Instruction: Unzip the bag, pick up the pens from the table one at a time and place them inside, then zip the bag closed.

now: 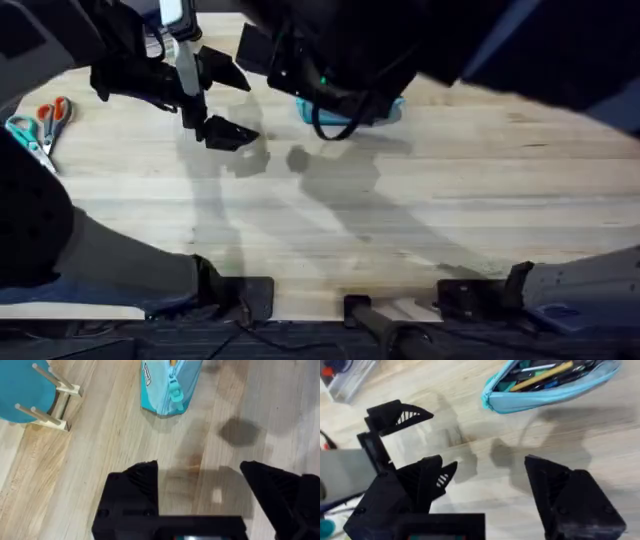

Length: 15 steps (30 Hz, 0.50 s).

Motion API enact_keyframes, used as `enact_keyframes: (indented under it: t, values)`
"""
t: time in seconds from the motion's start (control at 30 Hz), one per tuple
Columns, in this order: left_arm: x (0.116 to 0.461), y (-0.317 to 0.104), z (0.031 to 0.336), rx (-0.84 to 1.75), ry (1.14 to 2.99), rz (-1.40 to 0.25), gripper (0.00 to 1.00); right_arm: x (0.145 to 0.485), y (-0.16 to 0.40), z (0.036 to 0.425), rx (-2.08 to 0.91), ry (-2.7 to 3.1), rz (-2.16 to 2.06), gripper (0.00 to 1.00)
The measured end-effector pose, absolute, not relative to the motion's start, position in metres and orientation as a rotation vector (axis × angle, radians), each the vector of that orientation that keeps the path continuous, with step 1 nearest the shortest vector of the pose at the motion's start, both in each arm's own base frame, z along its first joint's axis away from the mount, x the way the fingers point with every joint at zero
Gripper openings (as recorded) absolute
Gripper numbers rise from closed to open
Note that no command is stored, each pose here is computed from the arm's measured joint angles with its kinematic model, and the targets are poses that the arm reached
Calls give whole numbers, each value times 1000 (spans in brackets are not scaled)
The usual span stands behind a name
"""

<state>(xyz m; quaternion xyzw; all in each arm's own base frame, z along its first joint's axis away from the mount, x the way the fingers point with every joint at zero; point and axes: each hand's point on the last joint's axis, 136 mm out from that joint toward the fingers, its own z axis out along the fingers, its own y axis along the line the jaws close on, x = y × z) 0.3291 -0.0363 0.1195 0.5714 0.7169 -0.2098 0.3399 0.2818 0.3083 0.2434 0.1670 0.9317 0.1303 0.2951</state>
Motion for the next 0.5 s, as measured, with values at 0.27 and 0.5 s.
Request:
enact_keyframes:
  t: [0.27, 0.5]
  values:
    - [329, -36, 120, 1487, 1866, -546, 993, 289, 317, 211, 531, 2450, 390, 996]
    - [329, -36, 120, 1487, 1866, -546, 993, 300, 333, 198, 532, 2429, 422, 996]
